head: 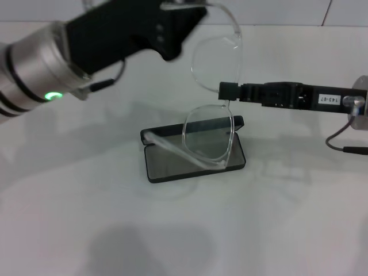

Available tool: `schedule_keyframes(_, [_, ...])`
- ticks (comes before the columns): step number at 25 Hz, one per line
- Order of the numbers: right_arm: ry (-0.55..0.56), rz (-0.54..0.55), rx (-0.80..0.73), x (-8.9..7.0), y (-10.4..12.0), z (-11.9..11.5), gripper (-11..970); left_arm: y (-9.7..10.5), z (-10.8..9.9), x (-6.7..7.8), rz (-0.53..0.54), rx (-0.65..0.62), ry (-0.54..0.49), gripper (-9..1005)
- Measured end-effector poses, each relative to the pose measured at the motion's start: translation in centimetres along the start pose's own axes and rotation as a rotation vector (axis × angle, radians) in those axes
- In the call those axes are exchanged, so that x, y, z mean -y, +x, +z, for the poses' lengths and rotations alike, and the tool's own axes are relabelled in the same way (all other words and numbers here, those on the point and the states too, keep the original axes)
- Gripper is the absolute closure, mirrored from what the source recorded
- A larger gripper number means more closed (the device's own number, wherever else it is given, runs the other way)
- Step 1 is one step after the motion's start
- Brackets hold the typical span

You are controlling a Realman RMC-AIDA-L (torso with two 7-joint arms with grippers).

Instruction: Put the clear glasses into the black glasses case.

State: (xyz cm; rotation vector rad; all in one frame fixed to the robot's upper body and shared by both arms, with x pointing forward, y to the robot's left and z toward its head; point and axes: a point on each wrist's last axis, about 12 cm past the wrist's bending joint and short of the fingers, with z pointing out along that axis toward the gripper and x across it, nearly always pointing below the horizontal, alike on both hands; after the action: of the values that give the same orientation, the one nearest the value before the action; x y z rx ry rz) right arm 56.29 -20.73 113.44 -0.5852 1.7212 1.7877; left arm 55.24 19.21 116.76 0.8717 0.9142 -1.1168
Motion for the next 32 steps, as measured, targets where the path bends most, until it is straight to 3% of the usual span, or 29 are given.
schedule_keyframes(9, [0.038, 0.002, 0.021, 0.5, -0.4, 0.1, 903, 1.3, 1.6, 1.5, 0.016, -0.027, 0.096, 957])
schedule_keyframes(19, [0.022, 0.002, 0.043, 0.2, -0.9, 0.1, 904, 2.0, 1.4, 1.6, 0.002, -0.075, 0.086, 956])
schedule_keyframes(32, [0.050, 0.008, 0.041, 0.5, -0.7, -0.1, 914, 0.3, 1.0, 0.8, 0.075, -0.030, 0.050, 956])
